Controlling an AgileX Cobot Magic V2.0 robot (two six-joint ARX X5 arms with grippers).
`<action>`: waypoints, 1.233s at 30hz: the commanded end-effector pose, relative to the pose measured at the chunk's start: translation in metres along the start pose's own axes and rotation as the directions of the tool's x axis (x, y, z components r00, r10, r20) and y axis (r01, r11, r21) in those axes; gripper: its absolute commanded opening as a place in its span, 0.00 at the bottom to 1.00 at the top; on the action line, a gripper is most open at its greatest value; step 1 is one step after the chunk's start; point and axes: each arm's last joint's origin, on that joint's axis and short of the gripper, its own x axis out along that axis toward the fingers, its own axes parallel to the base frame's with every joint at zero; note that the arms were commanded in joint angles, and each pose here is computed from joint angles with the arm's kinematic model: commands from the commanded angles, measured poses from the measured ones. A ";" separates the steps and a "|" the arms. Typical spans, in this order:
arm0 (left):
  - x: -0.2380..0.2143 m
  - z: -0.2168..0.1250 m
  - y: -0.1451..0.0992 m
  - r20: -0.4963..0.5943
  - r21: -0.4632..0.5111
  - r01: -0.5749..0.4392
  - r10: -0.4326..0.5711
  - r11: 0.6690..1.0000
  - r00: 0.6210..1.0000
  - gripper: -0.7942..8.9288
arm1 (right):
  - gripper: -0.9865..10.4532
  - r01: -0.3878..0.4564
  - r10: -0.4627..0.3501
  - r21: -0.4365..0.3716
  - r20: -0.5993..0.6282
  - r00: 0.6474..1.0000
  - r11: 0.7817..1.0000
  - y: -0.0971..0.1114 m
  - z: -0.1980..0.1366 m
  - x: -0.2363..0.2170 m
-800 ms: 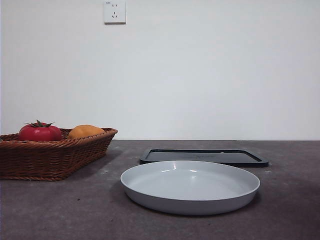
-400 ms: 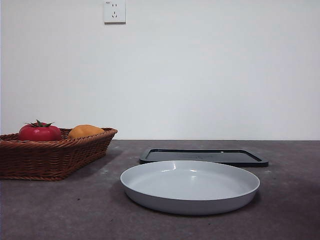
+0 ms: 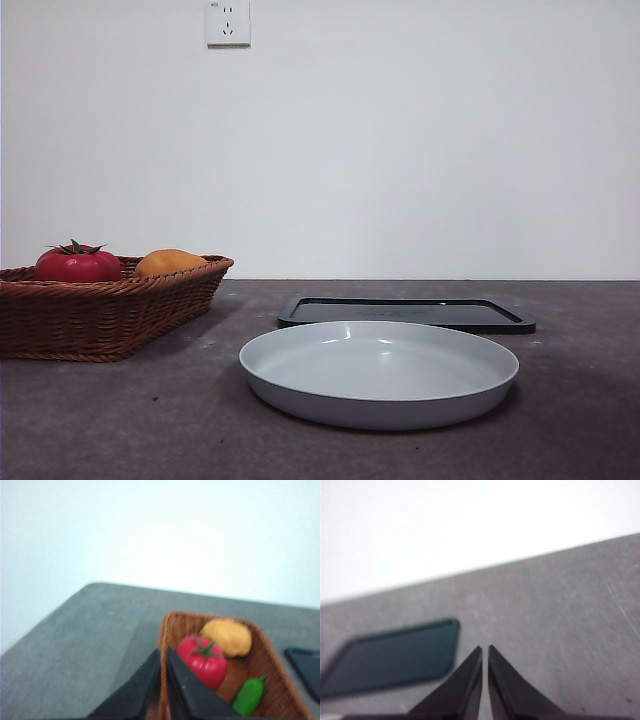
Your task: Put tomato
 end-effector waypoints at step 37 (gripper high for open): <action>0.122 0.119 -0.081 -0.627 -0.277 0.439 -0.507 0.855 0.592 0.10 | 0.10 -0.509 0.404 -0.020 -0.581 0.706 0.861 0.111 0.116 0.098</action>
